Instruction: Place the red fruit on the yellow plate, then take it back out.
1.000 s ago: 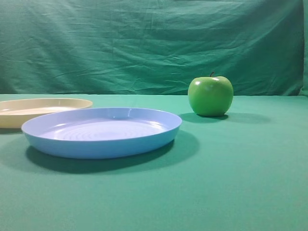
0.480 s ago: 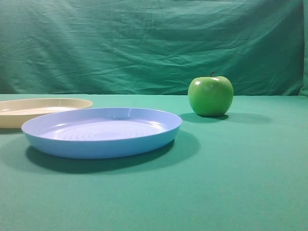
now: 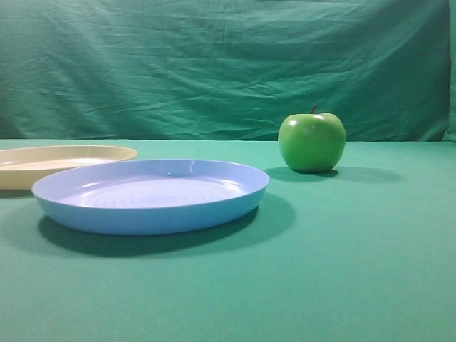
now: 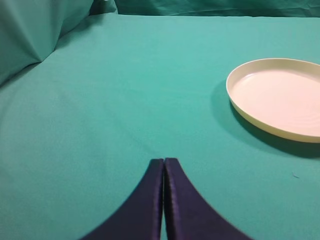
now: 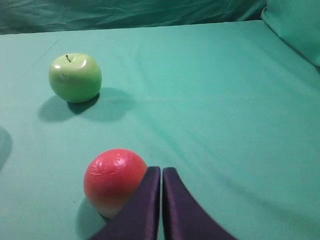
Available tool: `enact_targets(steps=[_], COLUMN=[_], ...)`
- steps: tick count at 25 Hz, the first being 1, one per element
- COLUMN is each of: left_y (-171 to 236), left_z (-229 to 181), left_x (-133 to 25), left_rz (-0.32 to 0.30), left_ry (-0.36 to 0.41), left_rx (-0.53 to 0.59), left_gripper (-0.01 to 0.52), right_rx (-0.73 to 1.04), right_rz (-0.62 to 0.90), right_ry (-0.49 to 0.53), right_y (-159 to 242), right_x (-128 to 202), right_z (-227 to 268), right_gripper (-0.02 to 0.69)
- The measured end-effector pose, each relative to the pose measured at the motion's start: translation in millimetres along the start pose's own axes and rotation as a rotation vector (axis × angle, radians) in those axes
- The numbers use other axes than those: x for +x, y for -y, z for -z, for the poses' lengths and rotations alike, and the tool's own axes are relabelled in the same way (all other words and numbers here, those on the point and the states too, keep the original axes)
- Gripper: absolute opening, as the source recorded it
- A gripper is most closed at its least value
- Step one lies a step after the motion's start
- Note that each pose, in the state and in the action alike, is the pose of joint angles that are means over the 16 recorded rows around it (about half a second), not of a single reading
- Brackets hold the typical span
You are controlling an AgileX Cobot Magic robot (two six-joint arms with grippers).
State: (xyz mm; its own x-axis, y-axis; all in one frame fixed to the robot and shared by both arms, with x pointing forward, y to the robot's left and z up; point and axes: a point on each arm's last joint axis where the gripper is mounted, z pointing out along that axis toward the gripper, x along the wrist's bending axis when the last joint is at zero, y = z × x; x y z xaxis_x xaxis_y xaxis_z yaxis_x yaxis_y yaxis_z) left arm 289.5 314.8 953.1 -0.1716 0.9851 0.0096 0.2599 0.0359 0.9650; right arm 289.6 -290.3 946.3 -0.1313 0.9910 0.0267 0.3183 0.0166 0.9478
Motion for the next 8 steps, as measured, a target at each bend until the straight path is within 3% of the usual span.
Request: enact_targets(steps=[8], left_y=[0.0], left_z=[0.0], left_x=[0.0], left_rz=[0.0], left_ry=[0.0], left_rx=[0.0], left_gripper=[0.0], right_rx=[0.0], right_rz=[0.0], right_ry=[0.0], right_y=[0.0], right_x=[0.0], right_z=[0.0], right_gripper=[0.0])
